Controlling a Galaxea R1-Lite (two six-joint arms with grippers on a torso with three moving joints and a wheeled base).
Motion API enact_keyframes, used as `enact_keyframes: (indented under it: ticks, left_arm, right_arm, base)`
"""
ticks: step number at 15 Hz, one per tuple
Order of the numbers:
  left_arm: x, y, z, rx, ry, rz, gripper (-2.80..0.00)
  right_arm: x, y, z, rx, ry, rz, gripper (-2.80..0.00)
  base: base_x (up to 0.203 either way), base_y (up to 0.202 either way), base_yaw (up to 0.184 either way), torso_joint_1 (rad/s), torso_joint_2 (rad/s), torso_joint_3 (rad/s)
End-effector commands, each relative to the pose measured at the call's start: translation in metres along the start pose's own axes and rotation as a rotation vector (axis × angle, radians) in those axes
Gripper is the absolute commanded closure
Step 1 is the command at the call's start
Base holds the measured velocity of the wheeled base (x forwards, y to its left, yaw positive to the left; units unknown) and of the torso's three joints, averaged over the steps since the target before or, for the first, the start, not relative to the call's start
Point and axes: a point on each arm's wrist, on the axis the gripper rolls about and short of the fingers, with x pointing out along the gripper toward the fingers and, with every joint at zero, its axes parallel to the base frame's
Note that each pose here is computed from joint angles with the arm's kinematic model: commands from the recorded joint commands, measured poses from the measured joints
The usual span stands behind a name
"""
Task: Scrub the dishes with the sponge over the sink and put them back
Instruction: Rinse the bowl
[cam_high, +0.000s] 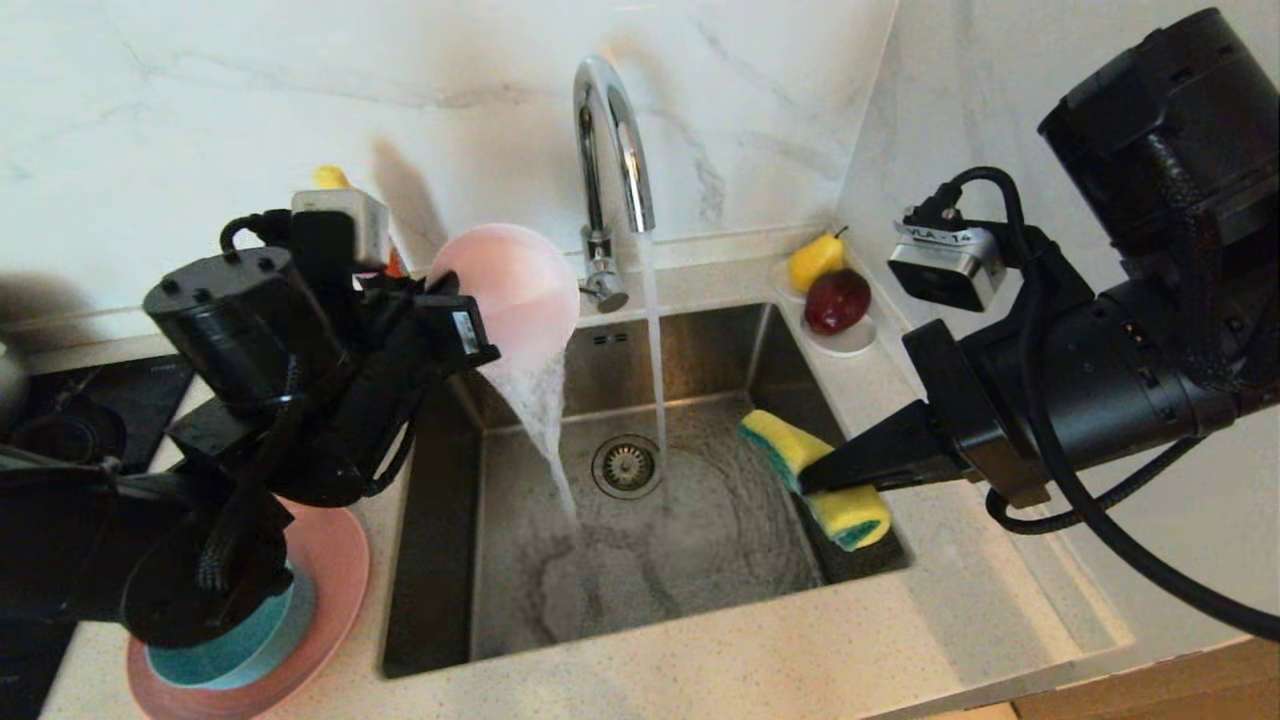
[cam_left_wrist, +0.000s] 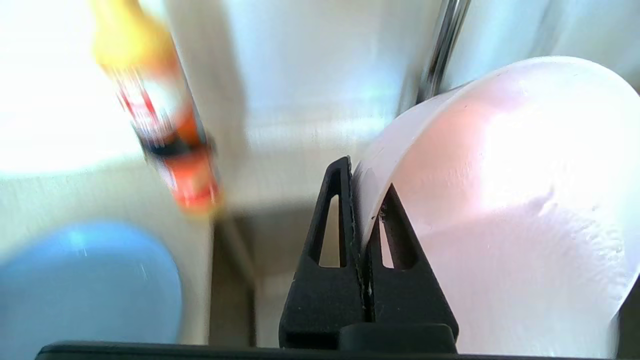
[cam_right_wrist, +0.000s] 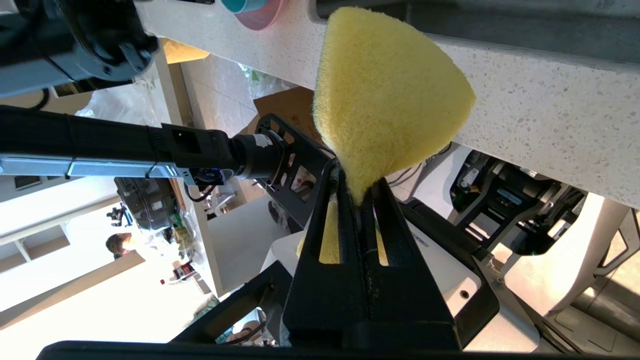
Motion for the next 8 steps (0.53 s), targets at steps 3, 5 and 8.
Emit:
enact_keyframes:
  ticks: [3,5,8]
  left_arm:
    - [-0.011,0.005,0.012,-0.023,-0.154,-0.002,0.0]
    - [-0.015,0.008,0.017,-0.033,-0.188,-0.008,0.0]
    - [-0.03,0.014,0.027,0.011,-0.264,-0.04,0.0]
  right_arm:
    - [0.001,-0.002,-0.001,0.01,0.01,-0.005,0.0]
    - [0.0,-0.002,-0.003,0.011,0.012,-0.006,0.0]
    - [0.001,-0.003,-0.002,0.014,0.014,-0.005,0.0]
  base:
    - [0.0,0.0,0.0,0.0,0.0,0.0]
    - [0.0,0.0,0.0,0.0,0.0,0.0]
    - [0.0,0.0,0.0,0.0,0.0,0.0]
